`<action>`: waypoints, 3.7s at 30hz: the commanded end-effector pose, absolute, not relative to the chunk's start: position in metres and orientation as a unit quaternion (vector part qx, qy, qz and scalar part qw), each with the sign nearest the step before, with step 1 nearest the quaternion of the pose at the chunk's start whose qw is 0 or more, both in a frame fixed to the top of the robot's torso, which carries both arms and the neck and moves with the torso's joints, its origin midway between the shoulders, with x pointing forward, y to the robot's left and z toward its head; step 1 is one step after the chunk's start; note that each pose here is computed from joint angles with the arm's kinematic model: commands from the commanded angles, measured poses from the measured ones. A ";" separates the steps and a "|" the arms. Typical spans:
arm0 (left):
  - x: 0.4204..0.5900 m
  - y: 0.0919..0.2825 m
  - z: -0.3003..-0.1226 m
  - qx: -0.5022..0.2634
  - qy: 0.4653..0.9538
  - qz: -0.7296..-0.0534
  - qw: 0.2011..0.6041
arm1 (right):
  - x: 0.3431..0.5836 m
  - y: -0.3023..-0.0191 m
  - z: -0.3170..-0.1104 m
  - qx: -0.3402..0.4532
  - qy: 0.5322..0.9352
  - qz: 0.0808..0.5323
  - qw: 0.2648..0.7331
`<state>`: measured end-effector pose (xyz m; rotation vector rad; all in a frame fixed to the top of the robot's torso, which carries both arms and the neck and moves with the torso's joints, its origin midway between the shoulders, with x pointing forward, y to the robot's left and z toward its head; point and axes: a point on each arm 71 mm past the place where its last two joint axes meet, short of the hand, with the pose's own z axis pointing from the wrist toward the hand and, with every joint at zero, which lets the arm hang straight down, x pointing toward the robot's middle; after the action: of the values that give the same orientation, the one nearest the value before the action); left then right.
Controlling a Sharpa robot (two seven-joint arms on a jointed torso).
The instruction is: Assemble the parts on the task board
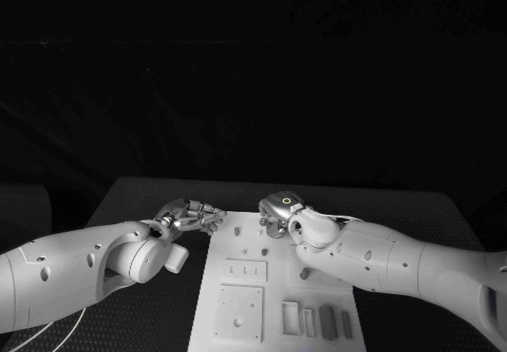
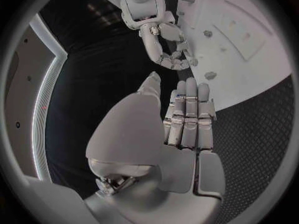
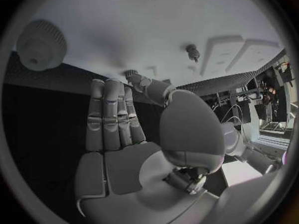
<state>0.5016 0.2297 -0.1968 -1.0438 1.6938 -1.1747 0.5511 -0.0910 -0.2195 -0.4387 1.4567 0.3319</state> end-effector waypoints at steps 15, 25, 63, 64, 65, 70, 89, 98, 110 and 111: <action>0.508 0.239 -0.187 -0.409 0.661 -0.470 0.418 | 0.543 -0.143 -0.159 -0.142 0.662 0.232 0.698; 0.510 0.242 -0.188 -0.410 0.660 -0.468 0.420 | 0.547 -0.192 -0.160 -0.140 0.709 0.183 0.666; 0.512 0.236 -0.189 -0.407 0.664 -0.472 0.414 | 0.574 -0.202 -0.195 -0.133 0.755 0.158 0.622; 0.512 0.236 -0.189 -0.406 0.664 -0.472 0.413 | 0.574 -0.201 -0.195 -0.134 0.756 0.158 0.622; 0.512 0.236 -0.189 -0.406 0.664 -0.472 0.413 | 0.574 -0.200 -0.196 -0.134 0.756 0.158 0.621; 0.511 0.235 -0.189 -0.406 0.665 -0.473 0.412 | 0.575 -0.199 -0.198 -0.135 0.759 0.157 0.617; 0.510 0.236 -0.189 -0.407 0.665 -0.473 0.412 | 0.576 -0.198 -0.210 -0.128 0.765 0.150 0.613; 0.510 0.237 -0.189 -0.407 0.665 -0.472 0.412 | 0.575 -0.197 -0.214 -0.129 0.769 0.149 0.608; 0.510 0.237 -0.189 -0.408 0.665 -0.471 0.412 | 0.573 -0.194 -0.221 -0.130 0.777 0.150 0.598; 0.510 0.237 -0.189 -0.408 0.665 -0.471 0.412 | 0.573 -0.194 -0.222 -0.130 0.777 0.149 0.597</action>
<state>0.5103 0.2386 -0.1903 -1.0359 1.6700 -1.1653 0.5758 -0.1955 -0.2132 -0.2854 1.7612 0.3487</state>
